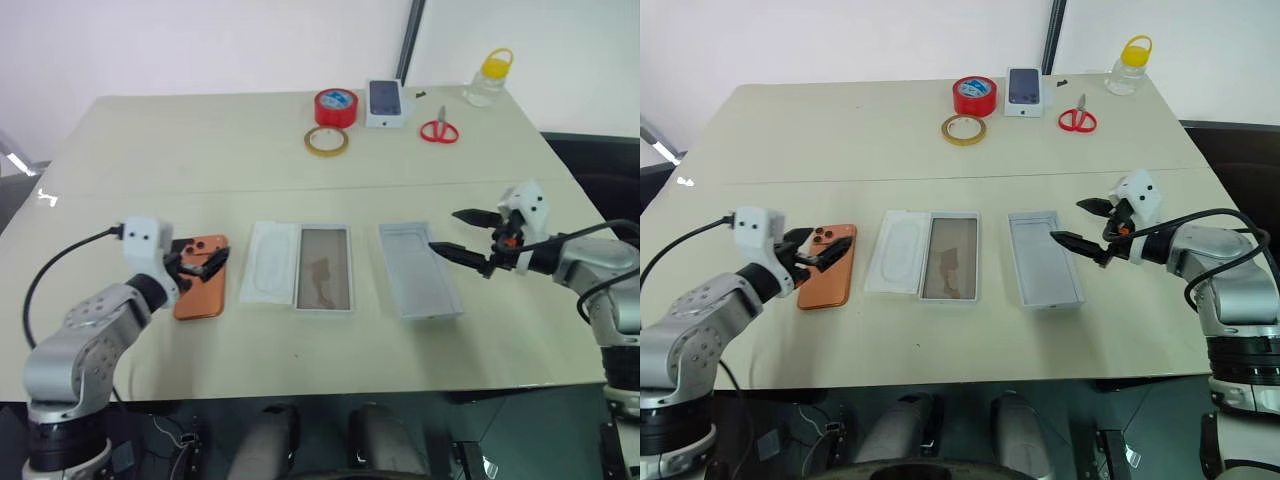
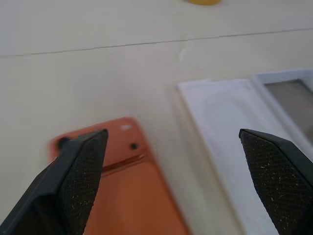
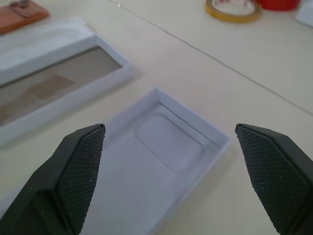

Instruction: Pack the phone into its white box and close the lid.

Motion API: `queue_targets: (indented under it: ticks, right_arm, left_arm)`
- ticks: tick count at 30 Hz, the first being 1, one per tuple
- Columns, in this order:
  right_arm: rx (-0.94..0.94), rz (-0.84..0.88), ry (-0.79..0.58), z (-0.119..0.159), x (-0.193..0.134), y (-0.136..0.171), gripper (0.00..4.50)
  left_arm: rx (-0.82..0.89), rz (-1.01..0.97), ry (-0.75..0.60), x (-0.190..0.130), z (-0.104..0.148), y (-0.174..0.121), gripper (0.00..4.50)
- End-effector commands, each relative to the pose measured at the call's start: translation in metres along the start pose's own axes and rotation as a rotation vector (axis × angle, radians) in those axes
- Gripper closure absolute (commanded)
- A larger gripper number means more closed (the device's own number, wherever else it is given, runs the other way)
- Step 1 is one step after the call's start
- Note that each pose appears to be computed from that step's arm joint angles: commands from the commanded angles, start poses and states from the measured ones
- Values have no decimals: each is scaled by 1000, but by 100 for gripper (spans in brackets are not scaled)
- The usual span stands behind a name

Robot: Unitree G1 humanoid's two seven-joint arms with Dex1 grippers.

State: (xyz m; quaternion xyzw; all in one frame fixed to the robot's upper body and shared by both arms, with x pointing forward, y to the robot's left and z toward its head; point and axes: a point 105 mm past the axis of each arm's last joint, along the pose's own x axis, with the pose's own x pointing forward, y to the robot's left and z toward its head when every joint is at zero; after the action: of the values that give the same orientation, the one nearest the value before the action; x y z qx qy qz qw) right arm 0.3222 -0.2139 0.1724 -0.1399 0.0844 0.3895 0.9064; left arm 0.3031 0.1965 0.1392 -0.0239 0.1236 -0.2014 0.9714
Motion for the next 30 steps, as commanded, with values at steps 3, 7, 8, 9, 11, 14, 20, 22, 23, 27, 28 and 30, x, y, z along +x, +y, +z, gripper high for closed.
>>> queue_targets:
  ticks: [3, 7, 8, 9, 11, 14, 20, 22, 23, 27, 28, 30]
  right_arm:
    - [-44, 80, -38, 14, 7, 28, 4]
    - [-37, 73, -40, 14, 6, 33, 4]
    - [-35, 74, -40, 13, 6, 34, 4]
    - [-34, 74, -39, 13, 5, 35, 4]
    - [-37, 75, -36, 12, 5, 37, 4]
    - [-40, 69, -37, 12, 4, 36, 4]
    - [-111, 116, -13, 15, 7, 46, 4]
    - [-144, 156, 10, 13, 7, 53, 0]
    - [-156, 185, 18, 13, 7, 59, 0]
    - [-202, 310, 28, 14, 10, 85, 0]
    - [-209, 333, 22, 16, 12, 91, 0]
    - [-220, 353, 6, 18, 16, 98, 0]
  left_arm:
    - [-18, -86, 95, 18, -3, -30, 0]
    - [-114, -44, 120, 31, -7, -27, 0]
    - [-131, -43, 135, 33, -10, -29, 0]
    - [-131, -42, 151, 35, -13, -31, 0]
    - [-129, -9, 169, 39, -16, -31, 0]
    - [-174, 25, 195, 42, -20, -29, 0]
    - [-290, 5, 306, 46, -36, -44, 0]
    - [-338, -10, 313, 46, -36, -48, 52]
    - [-336, -13, 316, 46, -35, -48, 85]
    - [-313, 1, 325, 43, -36, -44, 284]
    - [-313, 3, 323, 42, -36, -43, 340]
    - [-311, 17, 314, 42, -34, -39, 436]
